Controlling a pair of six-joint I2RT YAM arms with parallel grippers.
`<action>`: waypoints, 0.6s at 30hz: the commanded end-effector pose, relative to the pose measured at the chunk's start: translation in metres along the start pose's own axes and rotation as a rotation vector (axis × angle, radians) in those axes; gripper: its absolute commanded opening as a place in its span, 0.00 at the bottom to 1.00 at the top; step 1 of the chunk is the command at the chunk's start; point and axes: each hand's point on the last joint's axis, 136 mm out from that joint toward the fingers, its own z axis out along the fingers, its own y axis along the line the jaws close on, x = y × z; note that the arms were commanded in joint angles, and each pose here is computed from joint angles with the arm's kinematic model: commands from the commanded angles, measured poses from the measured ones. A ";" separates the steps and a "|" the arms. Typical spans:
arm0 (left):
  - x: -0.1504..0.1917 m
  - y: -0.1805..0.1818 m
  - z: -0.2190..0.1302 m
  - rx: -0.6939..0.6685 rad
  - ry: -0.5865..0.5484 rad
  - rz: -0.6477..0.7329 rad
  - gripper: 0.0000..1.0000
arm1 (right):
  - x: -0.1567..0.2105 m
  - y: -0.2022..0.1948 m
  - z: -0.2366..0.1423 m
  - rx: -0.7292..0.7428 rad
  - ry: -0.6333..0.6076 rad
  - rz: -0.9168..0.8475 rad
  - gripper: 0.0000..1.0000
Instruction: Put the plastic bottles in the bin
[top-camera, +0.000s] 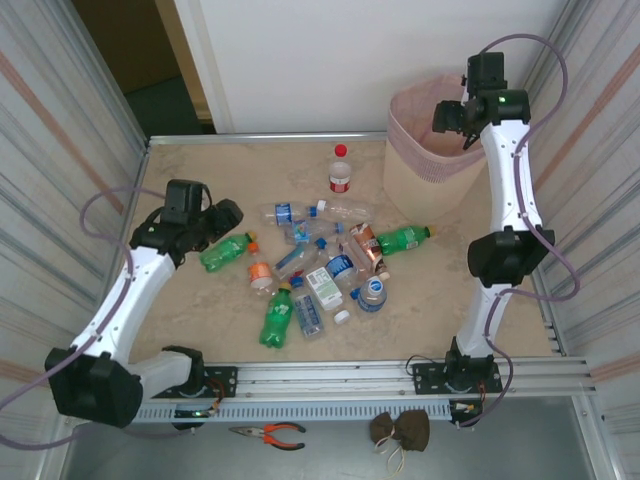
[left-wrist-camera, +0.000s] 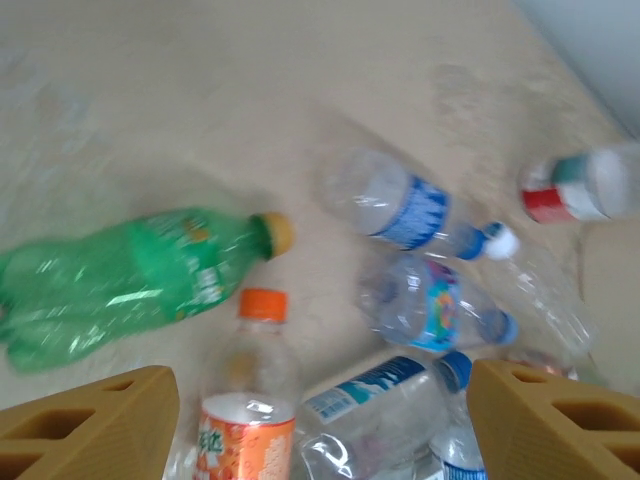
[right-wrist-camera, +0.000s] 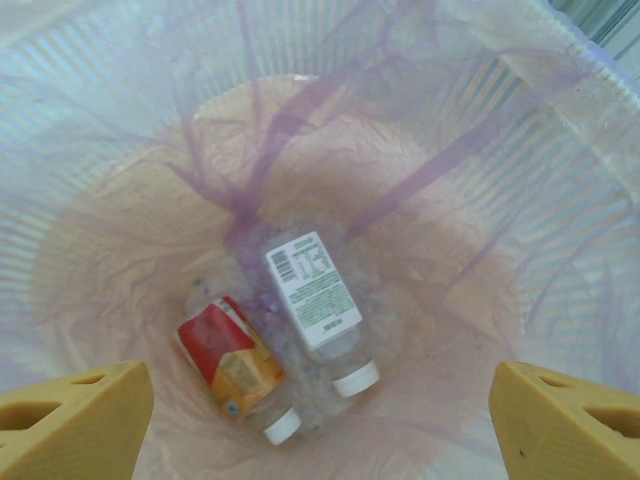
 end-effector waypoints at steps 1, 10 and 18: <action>0.012 0.030 0.005 -0.168 0.064 -0.309 0.77 | -0.001 0.008 -0.030 -0.033 -0.038 0.012 0.86; 0.041 0.049 0.047 -0.199 0.169 -0.720 0.90 | 0.013 0.012 -0.044 -0.049 -0.046 0.006 0.86; 0.048 0.067 0.068 -0.138 0.135 -1.017 0.93 | 0.023 0.012 -0.045 -0.054 -0.027 0.001 0.86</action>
